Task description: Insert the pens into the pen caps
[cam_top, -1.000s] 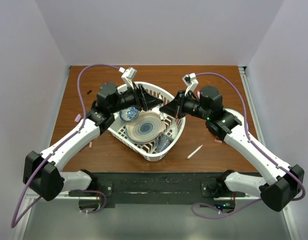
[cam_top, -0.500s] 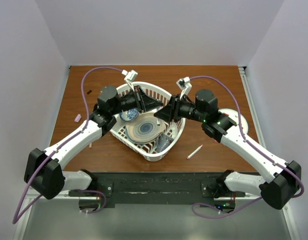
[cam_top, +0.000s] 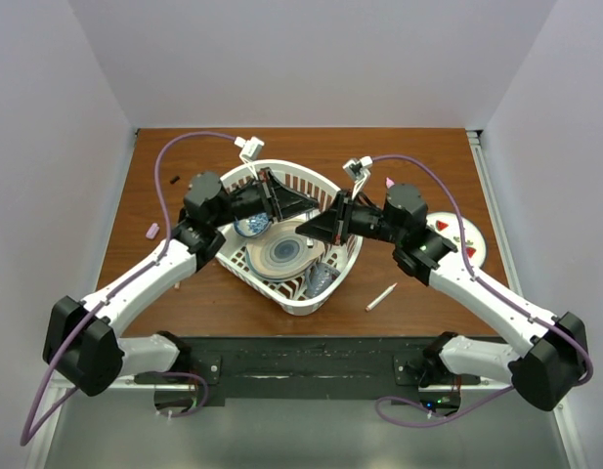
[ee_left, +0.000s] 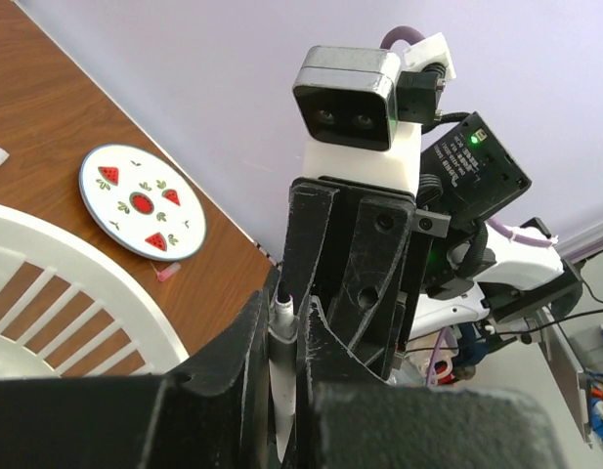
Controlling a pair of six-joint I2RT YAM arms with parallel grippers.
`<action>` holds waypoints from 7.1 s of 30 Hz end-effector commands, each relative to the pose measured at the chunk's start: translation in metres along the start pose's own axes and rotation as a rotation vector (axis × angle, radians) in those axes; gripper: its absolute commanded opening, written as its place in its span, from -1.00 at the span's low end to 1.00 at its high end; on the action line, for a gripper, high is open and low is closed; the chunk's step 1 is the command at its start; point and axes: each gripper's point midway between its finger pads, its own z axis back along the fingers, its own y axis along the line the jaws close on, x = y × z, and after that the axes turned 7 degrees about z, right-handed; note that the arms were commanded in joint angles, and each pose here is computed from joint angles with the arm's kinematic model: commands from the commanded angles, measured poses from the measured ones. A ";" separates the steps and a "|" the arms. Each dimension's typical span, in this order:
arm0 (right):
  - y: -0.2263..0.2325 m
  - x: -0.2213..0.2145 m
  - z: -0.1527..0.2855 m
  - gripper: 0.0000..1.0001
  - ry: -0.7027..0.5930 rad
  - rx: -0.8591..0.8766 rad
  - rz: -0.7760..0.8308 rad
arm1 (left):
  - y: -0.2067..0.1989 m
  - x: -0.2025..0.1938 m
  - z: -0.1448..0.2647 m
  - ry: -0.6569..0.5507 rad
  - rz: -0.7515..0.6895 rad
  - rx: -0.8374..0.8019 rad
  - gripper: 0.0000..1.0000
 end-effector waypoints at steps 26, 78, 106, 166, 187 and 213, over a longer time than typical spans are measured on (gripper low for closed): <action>0.038 0.029 0.078 -1.00 -0.117 -0.140 0.216 | 0.267 0.268 0.280 -0.459 -0.344 1.444 0.72; 0.019 0.044 0.090 -1.00 -0.089 -0.302 0.343 | 0.469 0.193 0.278 -0.010 -0.107 1.222 0.15; 0.017 0.039 0.093 -1.00 -0.075 -0.309 0.329 | 0.421 0.231 0.307 -0.030 -0.240 1.403 0.20; 0.030 0.045 0.110 -1.00 -0.103 -0.318 0.352 | 0.334 0.243 0.269 -0.226 -0.086 1.302 -1.00; 0.040 -0.023 0.014 -1.00 -0.009 0.062 0.104 | -0.015 0.076 0.125 -0.374 -0.032 0.038 -1.00; 0.083 -0.039 -0.079 -1.00 0.031 0.214 0.096 | -0.031 0.044 0.136 -0.455 0.010 -0.060 -1.00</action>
